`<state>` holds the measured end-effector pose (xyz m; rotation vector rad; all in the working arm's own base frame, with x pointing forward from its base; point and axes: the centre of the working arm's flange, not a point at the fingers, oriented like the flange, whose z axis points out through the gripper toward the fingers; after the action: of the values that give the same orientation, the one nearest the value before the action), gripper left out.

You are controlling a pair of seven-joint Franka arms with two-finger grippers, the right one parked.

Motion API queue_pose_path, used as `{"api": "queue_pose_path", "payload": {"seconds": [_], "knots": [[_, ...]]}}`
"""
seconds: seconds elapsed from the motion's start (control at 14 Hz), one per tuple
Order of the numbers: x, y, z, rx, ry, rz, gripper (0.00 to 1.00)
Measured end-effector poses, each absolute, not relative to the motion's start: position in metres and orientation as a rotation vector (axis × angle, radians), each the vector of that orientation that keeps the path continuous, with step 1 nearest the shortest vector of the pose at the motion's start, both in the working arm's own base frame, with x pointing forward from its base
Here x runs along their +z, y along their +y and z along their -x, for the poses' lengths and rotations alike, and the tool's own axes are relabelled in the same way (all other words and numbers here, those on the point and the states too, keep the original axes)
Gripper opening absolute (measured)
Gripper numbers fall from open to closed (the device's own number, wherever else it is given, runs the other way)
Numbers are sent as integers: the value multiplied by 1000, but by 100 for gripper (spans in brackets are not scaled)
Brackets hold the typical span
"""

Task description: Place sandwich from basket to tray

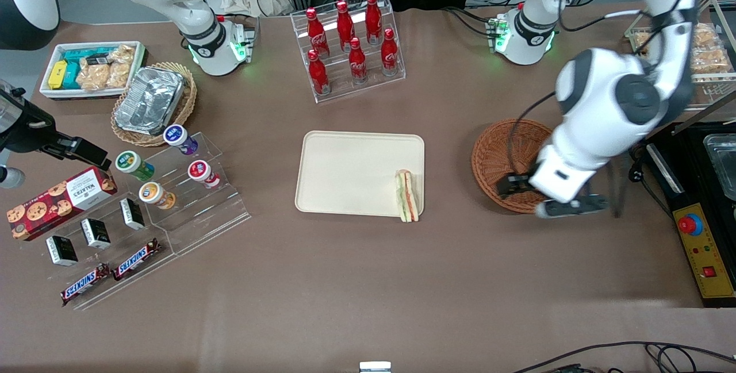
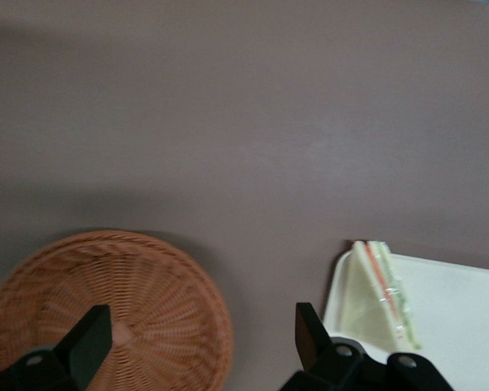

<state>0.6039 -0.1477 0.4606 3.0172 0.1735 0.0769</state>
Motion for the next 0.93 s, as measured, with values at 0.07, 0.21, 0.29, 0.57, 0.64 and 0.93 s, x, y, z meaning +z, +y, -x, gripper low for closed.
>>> {"api": "queue_pose_path", "payload": {"seconds": [0.07, 0.21, 0.29, 0.57, 0.64, 0.93], "knots": [[464, -123, -605, 53, 131, -3027, 100], [467, -76, -606, 24, 61, -3035, 100], [470, -59, -605, 10, 60, -3037, 100], [499, 3, -595, 41, 182, -3035, 100], [505, 13, -593, 56, 199, -3040, 100], [518, 26, -588, 56, 221, -3054, 100]]}}
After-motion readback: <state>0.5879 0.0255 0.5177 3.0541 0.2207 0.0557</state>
